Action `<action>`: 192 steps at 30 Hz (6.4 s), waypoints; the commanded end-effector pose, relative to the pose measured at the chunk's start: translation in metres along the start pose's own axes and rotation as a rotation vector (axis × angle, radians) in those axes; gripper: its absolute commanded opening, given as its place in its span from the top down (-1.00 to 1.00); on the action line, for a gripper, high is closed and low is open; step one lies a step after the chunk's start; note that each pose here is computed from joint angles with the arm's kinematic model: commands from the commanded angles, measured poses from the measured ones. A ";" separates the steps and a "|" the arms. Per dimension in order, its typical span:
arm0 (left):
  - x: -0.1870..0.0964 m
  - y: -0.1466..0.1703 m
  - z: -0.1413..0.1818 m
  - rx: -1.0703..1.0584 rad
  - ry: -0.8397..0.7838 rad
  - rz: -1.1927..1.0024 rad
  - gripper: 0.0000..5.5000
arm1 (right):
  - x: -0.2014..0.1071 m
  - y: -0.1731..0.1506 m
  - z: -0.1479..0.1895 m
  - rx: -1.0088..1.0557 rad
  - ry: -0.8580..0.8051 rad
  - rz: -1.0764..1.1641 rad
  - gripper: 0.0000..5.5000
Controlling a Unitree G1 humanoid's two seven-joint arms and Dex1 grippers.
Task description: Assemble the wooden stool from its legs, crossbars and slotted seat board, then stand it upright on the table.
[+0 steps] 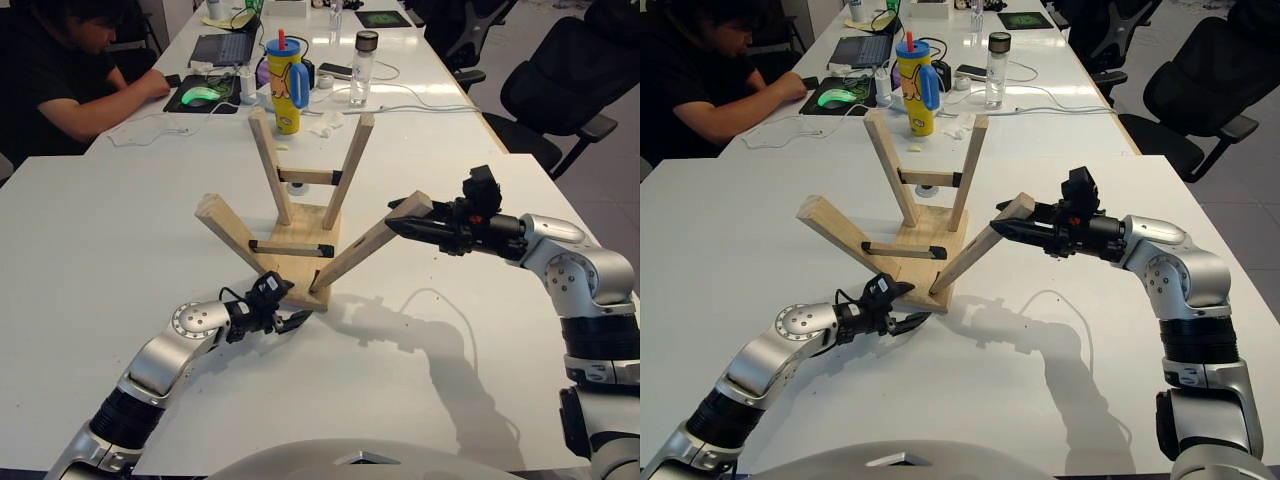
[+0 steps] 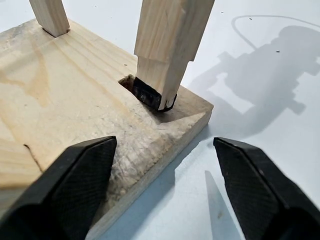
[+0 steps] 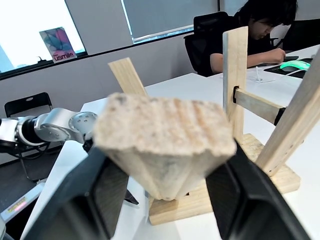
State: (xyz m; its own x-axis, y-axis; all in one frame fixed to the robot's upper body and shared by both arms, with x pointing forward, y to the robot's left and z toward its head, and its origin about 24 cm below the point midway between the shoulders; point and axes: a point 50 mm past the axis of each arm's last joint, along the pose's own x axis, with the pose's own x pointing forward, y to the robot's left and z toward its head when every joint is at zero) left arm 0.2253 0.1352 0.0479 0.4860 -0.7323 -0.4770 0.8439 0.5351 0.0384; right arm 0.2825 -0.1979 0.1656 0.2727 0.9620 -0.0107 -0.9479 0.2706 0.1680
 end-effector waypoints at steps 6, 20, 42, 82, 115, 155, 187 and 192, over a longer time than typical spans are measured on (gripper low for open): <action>0.005 -0.009 -0.023 -0.064 0.097 -0.033 -0.31 | 0.010 -0.011 0.020 -0.136 0.152 0.052 0.25; 0.010 -0.016 -0.026 -0.094 0.087 -0.027 -0.31 | 0.036 0.012 0.003 -0.157 0.385 0.151 0.25; 0.017 -0.019 -0.031 -0.119 0.099 -0.014 -0.31 | 0.070 0.034 -0.026 -0.250 0.498 0.129 0.25; -0.023 -0.014 -0.010 0.018 -0.285 0.293 -0.31 | 0.086 -0.002 -0.064 -0.073 0.419 0.049 0.25; 0.010 -0.013 -0.077 -0.218 0.192 0.402 -0.31 | 0.090 -0.019 -0.050 -0.190 0.272 -0.092 -0.09; 0.025 -0.019 -0.071 -0.339 0.204 0.337 -0.31 | 0.127 0.024 0.061 -0.016 -0.525 -0.408 0.50; 0.054 -0.011 -0.036 -0.321 0.119 0.297 -0.31 | 0.037 -0.038 -0.040 0.048 -0.114 -1.114 0.78; 0.044 -0.005 -0.009 -0.275 -0.019 0.367 -0.22 | 0.053 -0.021 -0.068 0.166 -0.117 -1.110 1.00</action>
State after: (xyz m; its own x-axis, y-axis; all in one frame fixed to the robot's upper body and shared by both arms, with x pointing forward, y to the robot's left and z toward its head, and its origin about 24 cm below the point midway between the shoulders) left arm 0.2536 0.0977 0.0310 0.7633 -0.5086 -0.3984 0.5458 0.8376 -0.0236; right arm 0.3106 -0.1598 0.0941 0.9742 0.1605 -0.1587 -0.1155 0.9585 0.2605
